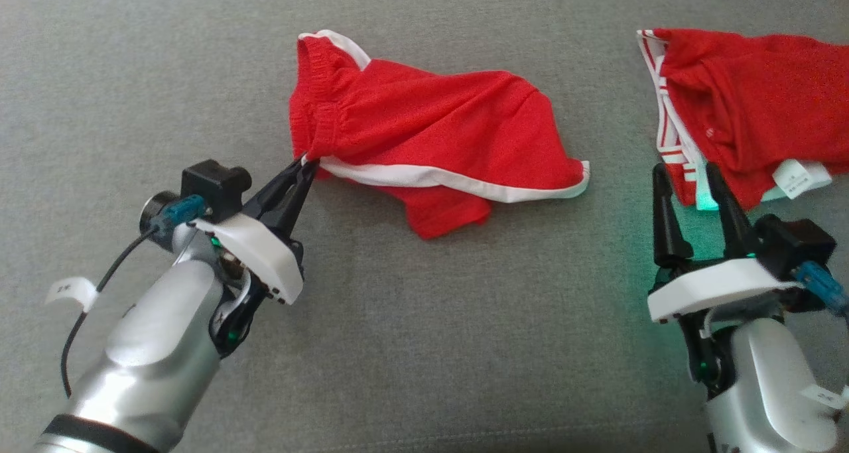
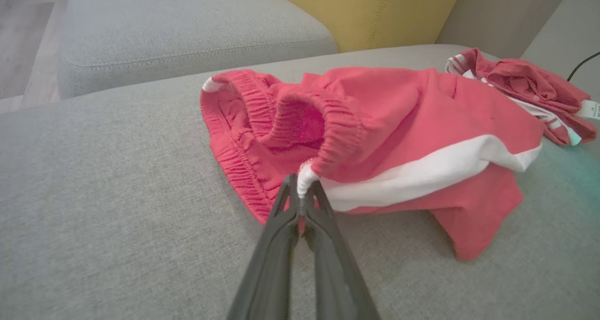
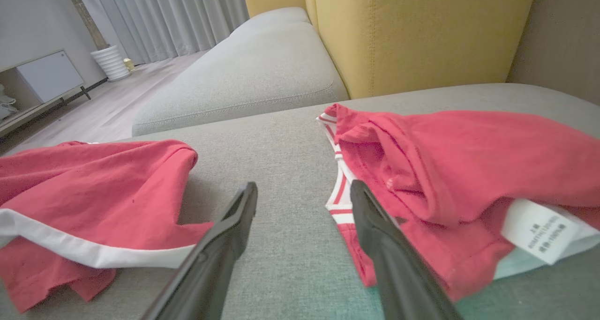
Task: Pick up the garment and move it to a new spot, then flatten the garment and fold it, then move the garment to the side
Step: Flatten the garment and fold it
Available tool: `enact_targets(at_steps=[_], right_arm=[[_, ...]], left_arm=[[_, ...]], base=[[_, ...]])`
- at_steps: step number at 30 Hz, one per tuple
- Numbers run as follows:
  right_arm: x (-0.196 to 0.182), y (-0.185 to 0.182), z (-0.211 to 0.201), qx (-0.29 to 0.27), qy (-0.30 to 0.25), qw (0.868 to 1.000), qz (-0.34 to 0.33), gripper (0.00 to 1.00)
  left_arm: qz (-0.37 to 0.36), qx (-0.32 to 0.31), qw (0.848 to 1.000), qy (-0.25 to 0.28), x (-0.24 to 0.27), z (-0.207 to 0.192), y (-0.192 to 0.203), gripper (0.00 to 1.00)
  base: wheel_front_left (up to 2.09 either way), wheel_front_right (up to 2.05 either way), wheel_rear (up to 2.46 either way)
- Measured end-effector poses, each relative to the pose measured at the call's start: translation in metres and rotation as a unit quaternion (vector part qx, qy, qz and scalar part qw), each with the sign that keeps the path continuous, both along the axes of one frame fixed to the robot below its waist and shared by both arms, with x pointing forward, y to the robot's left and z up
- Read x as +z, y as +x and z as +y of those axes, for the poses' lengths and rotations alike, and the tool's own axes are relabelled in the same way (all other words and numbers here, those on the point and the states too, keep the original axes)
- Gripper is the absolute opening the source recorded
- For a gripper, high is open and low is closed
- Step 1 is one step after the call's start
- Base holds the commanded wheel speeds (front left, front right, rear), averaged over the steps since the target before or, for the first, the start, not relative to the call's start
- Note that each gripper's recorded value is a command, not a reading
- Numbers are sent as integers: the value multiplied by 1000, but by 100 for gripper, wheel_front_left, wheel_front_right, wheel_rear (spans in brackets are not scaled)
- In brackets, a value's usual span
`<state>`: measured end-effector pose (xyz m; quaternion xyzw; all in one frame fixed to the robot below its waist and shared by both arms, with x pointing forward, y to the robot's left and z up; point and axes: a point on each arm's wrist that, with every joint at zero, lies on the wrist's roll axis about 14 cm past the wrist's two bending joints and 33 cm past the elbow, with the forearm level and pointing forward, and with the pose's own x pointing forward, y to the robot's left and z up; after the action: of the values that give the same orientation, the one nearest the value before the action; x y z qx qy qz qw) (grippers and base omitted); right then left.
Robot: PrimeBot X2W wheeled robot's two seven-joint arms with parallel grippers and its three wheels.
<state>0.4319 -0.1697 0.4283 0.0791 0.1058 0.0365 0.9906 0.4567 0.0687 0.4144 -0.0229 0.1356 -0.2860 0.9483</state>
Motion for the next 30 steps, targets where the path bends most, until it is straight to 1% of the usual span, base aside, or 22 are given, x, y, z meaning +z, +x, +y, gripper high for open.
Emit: enact_targets(at_steps=[2,7,12,17,25,30], right_arm=[[-2,2,8,12,1,1000,5,100],[-21,2,27,41,4,998,51,100],[-35,0,44,62,17,995,83,100],[-47,-8,64,90,24,990,110,100],[-52,-5,74,109,17,986,126,100],[-58,-6,81,130,-7,981,143,100]], left_arm=[[-10,3,1000,-5,8,2,1,0],[-31,28,999,-19,25,16,3,0],[-28,50,998,-8,21,34,-9,0],[-26,62,998,-6,20,41,-15,0],[-30,61,998,-3,21,39,-14,0],[-30,60,998,-2,20,39,-14,0]], base=[[0,0,0],[0,0,0],[0,0,0],[0,0,0],[0,0,0],[0,0,0]])
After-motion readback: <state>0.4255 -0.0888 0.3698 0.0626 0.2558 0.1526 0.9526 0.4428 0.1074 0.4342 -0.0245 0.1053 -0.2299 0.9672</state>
